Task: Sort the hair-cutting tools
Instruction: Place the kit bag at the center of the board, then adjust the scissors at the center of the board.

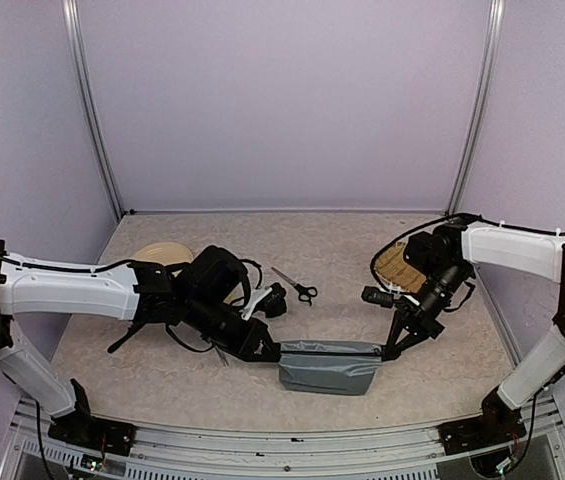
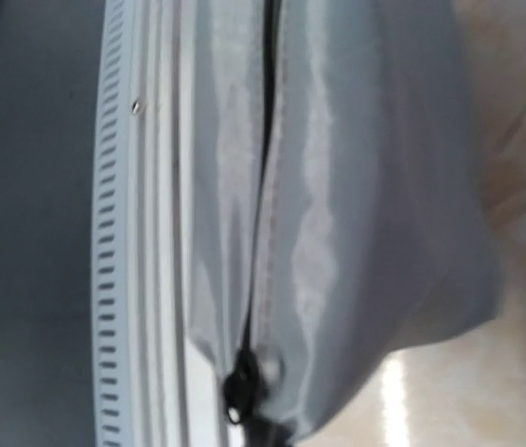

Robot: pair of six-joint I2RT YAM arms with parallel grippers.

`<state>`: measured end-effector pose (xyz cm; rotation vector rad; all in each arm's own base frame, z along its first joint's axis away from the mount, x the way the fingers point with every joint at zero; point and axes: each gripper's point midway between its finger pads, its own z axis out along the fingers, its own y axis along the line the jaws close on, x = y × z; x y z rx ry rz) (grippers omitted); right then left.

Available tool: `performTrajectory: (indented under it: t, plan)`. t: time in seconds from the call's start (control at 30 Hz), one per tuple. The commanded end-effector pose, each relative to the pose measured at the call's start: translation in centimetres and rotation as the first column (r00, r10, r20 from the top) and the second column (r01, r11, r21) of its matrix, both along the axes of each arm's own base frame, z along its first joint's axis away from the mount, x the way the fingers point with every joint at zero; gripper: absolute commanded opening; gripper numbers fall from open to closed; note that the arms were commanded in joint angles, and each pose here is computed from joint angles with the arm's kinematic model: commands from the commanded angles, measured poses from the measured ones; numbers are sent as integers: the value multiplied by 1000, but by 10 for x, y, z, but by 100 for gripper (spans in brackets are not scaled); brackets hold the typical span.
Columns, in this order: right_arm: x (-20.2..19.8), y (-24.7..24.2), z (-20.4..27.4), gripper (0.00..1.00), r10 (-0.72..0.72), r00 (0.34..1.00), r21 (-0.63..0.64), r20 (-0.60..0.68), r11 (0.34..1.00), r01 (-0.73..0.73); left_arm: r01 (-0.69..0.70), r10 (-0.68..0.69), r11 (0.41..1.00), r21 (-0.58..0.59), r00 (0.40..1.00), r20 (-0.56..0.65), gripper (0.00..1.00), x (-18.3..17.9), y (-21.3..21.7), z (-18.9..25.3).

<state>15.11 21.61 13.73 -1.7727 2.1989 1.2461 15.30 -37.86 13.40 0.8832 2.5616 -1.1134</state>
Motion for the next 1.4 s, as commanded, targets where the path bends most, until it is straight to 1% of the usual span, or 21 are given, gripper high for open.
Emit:
performTrajectory:
  t: [0.0, 0.1, 0.2, 0.3, 0.43, 0.5, 0.57, 0.6, 0.63, 0.7, 0.73, 0.83, 0.87, 0.97, 1.03, 1.13, 1.23, 1.27, 1.3, 1.33, 1.37]
  plan:
    - [-5, 2, -19, 1, 12, 999, -51, -41, 999, -15, -62, 63, 998, -15, 997, 51, 0, 7, 0, -5]
    - [-2, 6, -17, 2, 14, 999, -38, -39, 999, -16, -60, 60, 998, 0, 996, 63, 1, 8, 1, -11]
    - [7, 7, -24, 2, 2, 1000, -73, -28, 997, -4, -78, 74, 996, 38, 993, 96, 2, 17, 5, -18]
    - [16, 10, -26, 1, -7, 1000, -82, -21, 997, 5, -76, 71, 996, 37, 990, 119, 2, 26, 5, -11]
    - [31, 17, -18, 1, -12, 1000, -68, 26, 998, 14, -67, 63, 998, 22, 987, 147, 2, 36, 4, 0]
    - [38, 18, -22, 4, -19, 999, -76, 44, 997, 22, -59, 55, 998, 26, 990, 127, 5, 37, 5, -7]
    - [41, 15, -34, 7, -22, 999, -111, 47, 993, 27, -57, 51, 997, 53, 993, 109, 10, 36, 8, -20]
    - [41, 13, -40, 10, -25, 999, -132, 45, 991, 31, -55, 48, 996, 67, 994, 99, 12, 36, 8, -25]
    - [42, 11, -44, 16, -31, 998, -150, 47, 988, 38, -54, 46, 996, 76, 995, 94, 15, 35, 8, -26]
    - [45, 10, -45, 26, -39, 997, -162, 70, 985, 50, -57, 47, 994, 91, 994, 103, 22, 35, 9, -24]
    - [48, 10, -43, 29, -40, 995, -160, 86, 986, 54, -66, 54, 993, 100, 992, 115, 25, 37, 11, -21]
    - [55, 9, -30, 42, -58, 988, -161, 140, 984, 80, -123, 98, 984, 132, 979, 182, 34, 50, 19, -1]
    - [57, 9, -24, 48, -65, 985, -158, 161, 983, 91, -144, 114, 979, 141, 972, 204, 35, 54, 23, 6]
    - [62, 6, -1, 59, -88, 968, -147, 235, 981, 125, -227, 179, 962, 152, 943, 280, 39, 67, 37, 29]
    - [68, 3, 14, 63, -106, 948, -139, 299, 978, 153, -326, 260, 931, 164, 908, 329, 42, 80, 55, 38]
    - [79, 1, 33, 68, -142, 914, -118, 381, 973, 200, -500, 414, 846, 188, 836, 359, 43, 101, 93, 33]
    - [100, -2, 44, 70, -205, 859, -104, 470, 953, 284, -628, 543, 739, 243, 770, 335, 43, 113, 132, 6]
    - [109, -7, 44, 71, -226, 834, -107, 503, 942, 319, -650, 568, 715, 258, 755, 328, 43, 115, 141, -2]
    - [124, -10, 46, 77, -259, 793, -87, 552, 928, 363, -670, 591, 691, 271, 740, 321, 43, 117, 150, -10]
    - [136, -16, 45, 94, -288, 755, -74, 589, 911, 405, -686, 610, 669, 287, 727, 315, 42, 119, 159, -18]
    - [149, -22, 45, 100, -314, 716, -55, 623, 896, 441, -698, 625, 651, 300, 716, 310, 41, 122, 166, -25]
